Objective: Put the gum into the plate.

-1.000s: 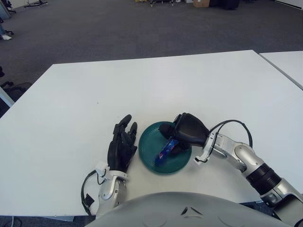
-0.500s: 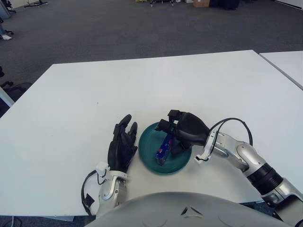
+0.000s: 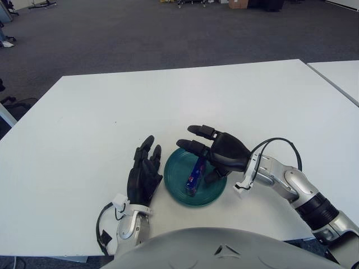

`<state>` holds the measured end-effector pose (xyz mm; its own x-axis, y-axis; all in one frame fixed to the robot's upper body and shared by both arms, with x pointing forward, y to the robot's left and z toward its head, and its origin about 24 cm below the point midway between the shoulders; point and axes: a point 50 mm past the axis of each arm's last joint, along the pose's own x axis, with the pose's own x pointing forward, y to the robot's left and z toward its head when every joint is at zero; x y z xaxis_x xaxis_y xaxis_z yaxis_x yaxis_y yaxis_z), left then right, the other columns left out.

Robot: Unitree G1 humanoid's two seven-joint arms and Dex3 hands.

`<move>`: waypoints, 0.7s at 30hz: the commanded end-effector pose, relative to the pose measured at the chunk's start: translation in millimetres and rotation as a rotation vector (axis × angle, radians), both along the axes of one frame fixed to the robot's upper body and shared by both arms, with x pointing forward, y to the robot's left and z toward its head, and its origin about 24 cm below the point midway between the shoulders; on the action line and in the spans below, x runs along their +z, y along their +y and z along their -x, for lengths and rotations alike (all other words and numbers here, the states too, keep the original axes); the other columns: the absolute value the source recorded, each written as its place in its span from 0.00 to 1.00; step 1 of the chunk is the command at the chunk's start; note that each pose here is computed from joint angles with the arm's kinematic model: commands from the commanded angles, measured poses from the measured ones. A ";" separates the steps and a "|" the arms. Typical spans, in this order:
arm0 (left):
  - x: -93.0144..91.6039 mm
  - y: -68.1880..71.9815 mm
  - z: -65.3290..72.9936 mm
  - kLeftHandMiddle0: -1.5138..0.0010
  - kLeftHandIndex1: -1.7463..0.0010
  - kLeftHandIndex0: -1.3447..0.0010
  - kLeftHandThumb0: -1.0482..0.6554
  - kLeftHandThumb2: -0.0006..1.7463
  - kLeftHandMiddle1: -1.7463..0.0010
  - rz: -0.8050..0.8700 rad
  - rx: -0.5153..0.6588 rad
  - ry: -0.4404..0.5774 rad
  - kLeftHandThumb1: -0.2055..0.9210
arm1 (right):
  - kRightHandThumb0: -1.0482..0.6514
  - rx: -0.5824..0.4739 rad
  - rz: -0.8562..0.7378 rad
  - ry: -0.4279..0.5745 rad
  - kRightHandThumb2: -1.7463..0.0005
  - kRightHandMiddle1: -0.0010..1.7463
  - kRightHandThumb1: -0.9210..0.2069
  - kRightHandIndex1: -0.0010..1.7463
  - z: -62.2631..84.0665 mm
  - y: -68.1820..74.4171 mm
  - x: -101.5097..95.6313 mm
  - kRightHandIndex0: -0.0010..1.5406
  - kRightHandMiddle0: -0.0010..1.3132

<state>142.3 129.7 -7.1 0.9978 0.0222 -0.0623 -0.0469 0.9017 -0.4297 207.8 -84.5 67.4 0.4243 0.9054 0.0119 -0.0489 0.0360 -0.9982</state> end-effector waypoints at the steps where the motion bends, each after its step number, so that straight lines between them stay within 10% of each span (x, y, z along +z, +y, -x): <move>1: -6.6 0.9 3.9 0.85 0.73 1.00 0.05 0.61 1.00 0.020 0.006 0.035 1.00 | 0.00 -0.002 -0.018 -0.014 0.44 0.00 0.00 0.00 -1.5 -0.4 6.7 0.00 0.00; 10: -6.5 1.9 4.5 0.87 0.72 1.00 0.05 0.59 1.00 0.017 0.011 0.034 1.00 | 0.00 -0.039 -0.057 0.005 0.44 0.00 0.00 0.00 -2.8 -5.0 14.3 0.00 0.00; 21: -10.0 3.3 8.3 0.87 0.60 1.00 0.05 0.53 1.00 0.126 0.050 0.058 1.00 | 0.00 -0.254 -0.408 0.426 0.50 0.00 0.00 0.00 -10.6 -10.1 18.8 0.00 0.00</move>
<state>139.8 133.6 -9.0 0.9965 0.0435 -0.0715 -0.0729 0.8706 -0.4866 214.4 -91.6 82.9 0.6201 0.7786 0.0961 -0.3319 0.3713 -0.8672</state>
